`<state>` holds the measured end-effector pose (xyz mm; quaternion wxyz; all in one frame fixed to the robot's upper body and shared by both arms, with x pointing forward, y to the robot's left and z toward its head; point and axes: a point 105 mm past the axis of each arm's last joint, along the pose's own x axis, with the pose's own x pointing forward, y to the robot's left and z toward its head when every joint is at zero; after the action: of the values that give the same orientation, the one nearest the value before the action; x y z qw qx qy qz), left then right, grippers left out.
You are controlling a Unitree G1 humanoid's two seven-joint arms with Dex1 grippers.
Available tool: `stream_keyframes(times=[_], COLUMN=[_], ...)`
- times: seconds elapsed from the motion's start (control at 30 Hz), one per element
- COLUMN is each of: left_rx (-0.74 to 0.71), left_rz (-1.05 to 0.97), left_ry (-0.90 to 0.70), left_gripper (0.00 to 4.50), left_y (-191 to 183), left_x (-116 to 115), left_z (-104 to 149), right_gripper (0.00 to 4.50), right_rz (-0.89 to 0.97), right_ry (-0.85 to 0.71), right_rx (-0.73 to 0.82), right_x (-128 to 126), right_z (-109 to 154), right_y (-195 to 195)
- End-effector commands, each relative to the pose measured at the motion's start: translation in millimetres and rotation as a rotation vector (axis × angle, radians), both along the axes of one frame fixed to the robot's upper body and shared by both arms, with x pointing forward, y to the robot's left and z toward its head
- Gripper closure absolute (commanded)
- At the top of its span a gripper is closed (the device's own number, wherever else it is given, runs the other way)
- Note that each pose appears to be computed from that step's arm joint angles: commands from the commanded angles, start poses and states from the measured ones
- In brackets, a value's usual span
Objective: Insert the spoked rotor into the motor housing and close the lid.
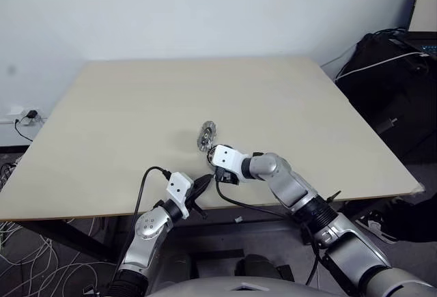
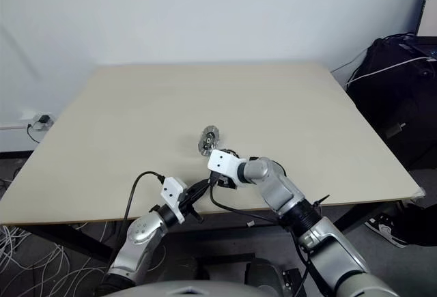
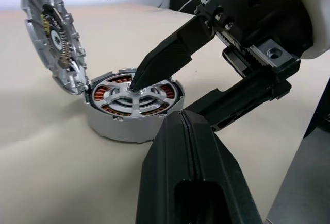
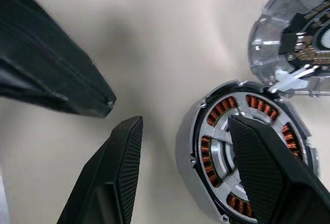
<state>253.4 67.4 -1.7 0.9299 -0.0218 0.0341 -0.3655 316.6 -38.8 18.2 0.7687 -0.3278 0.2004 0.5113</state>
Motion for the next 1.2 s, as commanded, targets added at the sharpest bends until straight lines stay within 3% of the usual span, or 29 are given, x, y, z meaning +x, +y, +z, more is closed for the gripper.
stream_keyframes(times=[0.03, 0.47, 0.57, 0.8, 1.03, 1.2], left_rx=[-0.021, -0.029, -0.033, -0.039, -0.042, -0.042], left_rz=[0.002, 0.005, 0.007, 0.011, 0.008, 0.009], left_ry=[-0.028, -0.022, -0.017, -0.011, -0.007, -0.003], left_gripper=[4.50, 4.50, 4.50, 4.50, 4.50, 4.50], left_y=[-3, -4, -5, -5, -7, -7], left_x=[4, 4, 4, 6, 5, 4], left_z=[8, 10, 11, 11, 12, 13], right_gripper=[1.67, 1.67, 2.26, 4.43, 4.43, 4.43], right_rz=[0.027, 0.013, 0.013, 0.014, 0.023, -0.053], right_ry=[-0.021, 0.040, 0.052, 0.052, 0.074, 0.081], right_rx=[0.002, -0.060, -0.069, -0.068, -0.072, 0.002], right_x=[6, 9, 10, 11, 6, 6], right_z=[9, -3, -4, -2, -2, 13], right_y=[2, -14, -16, -14, -14, -9])
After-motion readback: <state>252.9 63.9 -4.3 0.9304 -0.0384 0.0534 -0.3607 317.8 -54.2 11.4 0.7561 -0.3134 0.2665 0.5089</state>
